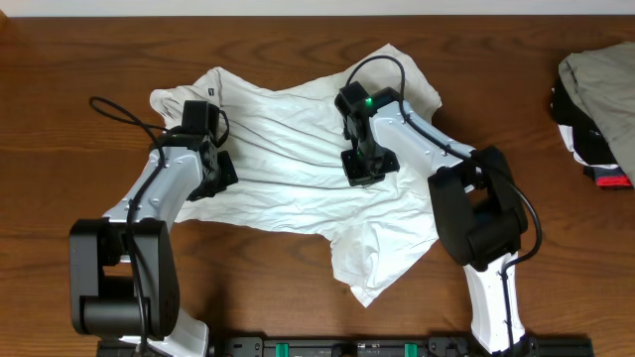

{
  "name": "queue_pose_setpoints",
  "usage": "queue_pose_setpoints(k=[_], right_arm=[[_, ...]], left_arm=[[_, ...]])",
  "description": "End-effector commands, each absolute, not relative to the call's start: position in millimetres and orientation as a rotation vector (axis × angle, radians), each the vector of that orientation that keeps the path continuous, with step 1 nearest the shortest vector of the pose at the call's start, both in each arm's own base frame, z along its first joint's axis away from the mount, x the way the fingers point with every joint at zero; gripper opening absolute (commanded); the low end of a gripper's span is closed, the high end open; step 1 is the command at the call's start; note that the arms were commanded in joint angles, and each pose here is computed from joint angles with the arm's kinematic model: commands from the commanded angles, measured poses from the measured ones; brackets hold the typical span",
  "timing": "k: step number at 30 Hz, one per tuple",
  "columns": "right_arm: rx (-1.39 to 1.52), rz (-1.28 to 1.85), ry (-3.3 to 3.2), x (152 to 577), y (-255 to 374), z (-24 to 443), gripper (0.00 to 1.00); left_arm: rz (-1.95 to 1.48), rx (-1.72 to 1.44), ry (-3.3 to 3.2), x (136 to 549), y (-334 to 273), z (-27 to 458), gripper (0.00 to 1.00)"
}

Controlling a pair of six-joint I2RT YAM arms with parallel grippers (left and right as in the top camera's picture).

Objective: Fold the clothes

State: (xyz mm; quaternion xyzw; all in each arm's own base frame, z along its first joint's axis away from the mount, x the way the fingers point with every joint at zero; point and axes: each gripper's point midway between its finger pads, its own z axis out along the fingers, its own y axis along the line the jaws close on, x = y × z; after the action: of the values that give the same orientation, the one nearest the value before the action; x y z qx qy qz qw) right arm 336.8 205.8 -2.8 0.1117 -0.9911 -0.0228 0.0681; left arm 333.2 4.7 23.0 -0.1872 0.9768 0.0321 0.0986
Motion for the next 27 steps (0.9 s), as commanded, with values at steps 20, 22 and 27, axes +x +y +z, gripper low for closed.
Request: queue_pose_setpoints(k=[20, 22, 27], right_arm=[[0.084, 0.006, -2.891, 321.0, 167.3, -3.3, 0.01], [0.082, 0.009, -2.886, 319.0, 165.9, -5.5, 0.01], [0.044, 0.011, -2.875, 315.5, 155.0, -17.1, 0.01]], left_arm=[[0.146, -0.69, 2.939, 329.8, 32.2, -18.2, 0.06], [0.149, -0.692, 2.946, 327.9, 32.2, -18.4, 0.06], [0.174, -0.703, 3.016, 309.9, 31.5, -19.3, 0.06]])
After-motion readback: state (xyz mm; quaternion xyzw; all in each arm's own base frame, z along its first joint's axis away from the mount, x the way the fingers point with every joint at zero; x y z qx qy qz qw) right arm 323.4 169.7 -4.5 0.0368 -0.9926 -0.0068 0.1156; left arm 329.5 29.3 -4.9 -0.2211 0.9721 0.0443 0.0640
